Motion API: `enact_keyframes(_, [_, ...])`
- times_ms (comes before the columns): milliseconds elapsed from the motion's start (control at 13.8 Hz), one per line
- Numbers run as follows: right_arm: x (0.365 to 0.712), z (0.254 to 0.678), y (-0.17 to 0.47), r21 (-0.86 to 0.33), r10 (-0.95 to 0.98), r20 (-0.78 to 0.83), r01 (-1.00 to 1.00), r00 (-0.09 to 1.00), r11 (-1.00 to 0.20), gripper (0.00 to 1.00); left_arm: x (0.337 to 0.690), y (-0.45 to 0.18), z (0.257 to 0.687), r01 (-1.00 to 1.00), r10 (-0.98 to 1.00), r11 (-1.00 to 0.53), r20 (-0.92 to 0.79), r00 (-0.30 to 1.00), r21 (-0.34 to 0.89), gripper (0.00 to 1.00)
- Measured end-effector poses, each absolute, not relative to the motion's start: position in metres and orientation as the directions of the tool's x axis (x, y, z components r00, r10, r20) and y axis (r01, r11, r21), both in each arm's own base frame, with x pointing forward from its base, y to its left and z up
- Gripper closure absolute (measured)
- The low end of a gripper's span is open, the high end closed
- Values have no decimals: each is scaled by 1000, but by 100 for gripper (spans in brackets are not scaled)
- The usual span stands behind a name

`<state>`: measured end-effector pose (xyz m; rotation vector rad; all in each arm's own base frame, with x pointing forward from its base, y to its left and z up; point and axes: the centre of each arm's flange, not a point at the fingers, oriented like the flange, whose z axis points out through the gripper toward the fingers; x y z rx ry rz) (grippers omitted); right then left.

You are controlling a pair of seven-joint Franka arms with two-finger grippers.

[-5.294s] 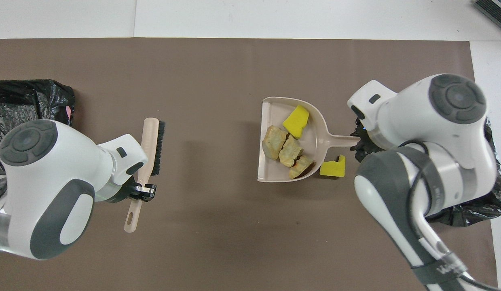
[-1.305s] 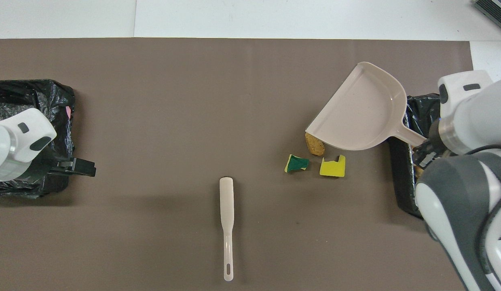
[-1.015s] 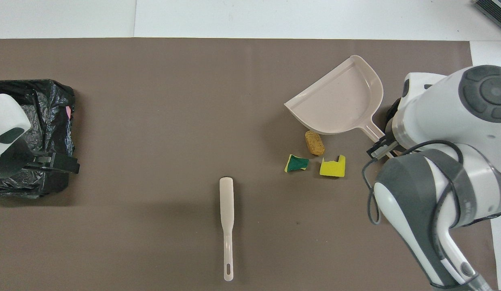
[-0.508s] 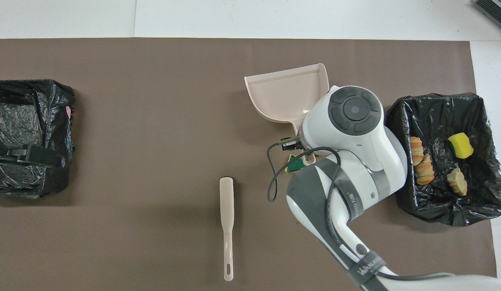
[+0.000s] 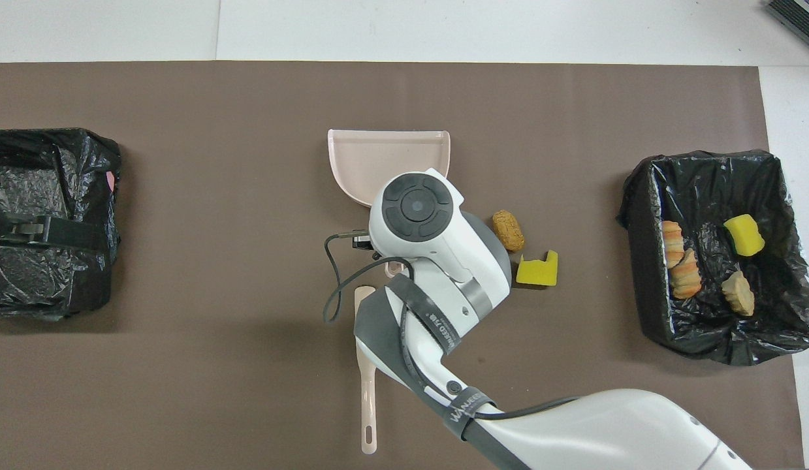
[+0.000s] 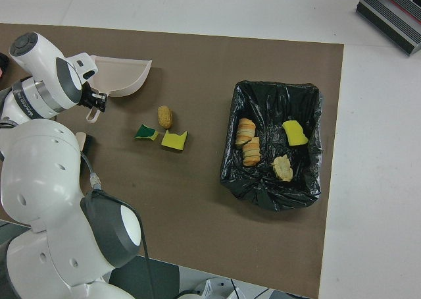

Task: Sweep and dump trash in bin
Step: 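Lower the dustpan onto the table center with the right gripper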

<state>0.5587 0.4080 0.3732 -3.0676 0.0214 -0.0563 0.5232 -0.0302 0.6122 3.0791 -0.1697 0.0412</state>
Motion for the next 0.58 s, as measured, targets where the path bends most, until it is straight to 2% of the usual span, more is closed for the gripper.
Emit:
enact_keyframes(218, [554, 354, 443, -75, -60, 53, -56, 997, -996, 69, 523, -38, 612, -119, -118, -991, 30, 993, 55, 0])
enact_keyframes(363, [555, 356, 445, -74, -71, 63, -67, 995, -995, 69, 522, -46, 612, -114, -112, -992, 29, 993, 54, 0])
enact_keyframes(435, [558, 356, 442, -73, -78, 66, -73, 995, -995, 62, 522, -47, 612, -111, -110, -992, 28, 994, 54, 0])
enact_keyframes(580, [563, 362, 438, -72, -80, 82, -74, 993, -995, 40, 522, -47, 612, -109, -108, -993, 29, 994, 54, 0])
